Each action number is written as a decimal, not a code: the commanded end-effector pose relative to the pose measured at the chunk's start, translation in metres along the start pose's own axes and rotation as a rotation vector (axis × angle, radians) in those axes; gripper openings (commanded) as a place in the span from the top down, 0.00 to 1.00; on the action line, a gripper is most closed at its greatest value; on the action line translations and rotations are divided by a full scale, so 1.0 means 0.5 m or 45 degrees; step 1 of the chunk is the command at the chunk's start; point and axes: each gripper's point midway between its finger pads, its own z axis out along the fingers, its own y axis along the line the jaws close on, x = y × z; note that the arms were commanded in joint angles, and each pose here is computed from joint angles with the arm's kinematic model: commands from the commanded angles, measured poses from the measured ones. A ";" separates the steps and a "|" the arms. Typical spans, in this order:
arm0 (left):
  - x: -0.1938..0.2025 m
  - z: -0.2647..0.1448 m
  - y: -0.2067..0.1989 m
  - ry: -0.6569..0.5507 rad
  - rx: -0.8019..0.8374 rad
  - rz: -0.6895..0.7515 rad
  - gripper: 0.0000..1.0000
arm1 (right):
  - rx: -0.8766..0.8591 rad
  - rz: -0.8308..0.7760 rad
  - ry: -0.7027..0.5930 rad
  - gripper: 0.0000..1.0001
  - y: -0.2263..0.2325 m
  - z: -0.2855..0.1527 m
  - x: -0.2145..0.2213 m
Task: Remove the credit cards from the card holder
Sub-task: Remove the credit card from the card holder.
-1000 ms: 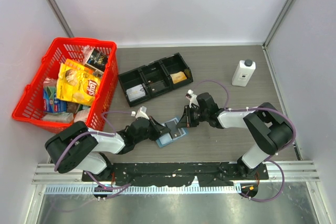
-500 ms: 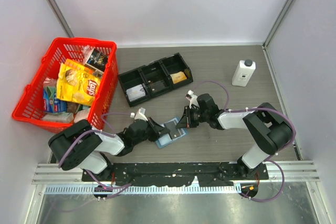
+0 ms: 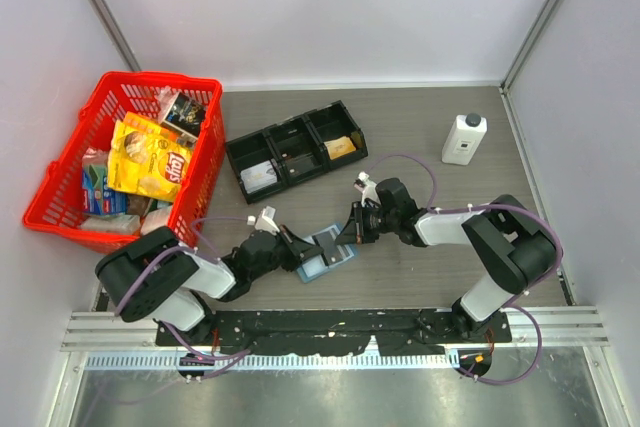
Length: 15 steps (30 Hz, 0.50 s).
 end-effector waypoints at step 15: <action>-0.026 -0.032 0.011 -0.087 -0.033 -0.058 0.91 | 0.162 0.043 0.080 0.99 -0.069 0.000 0.047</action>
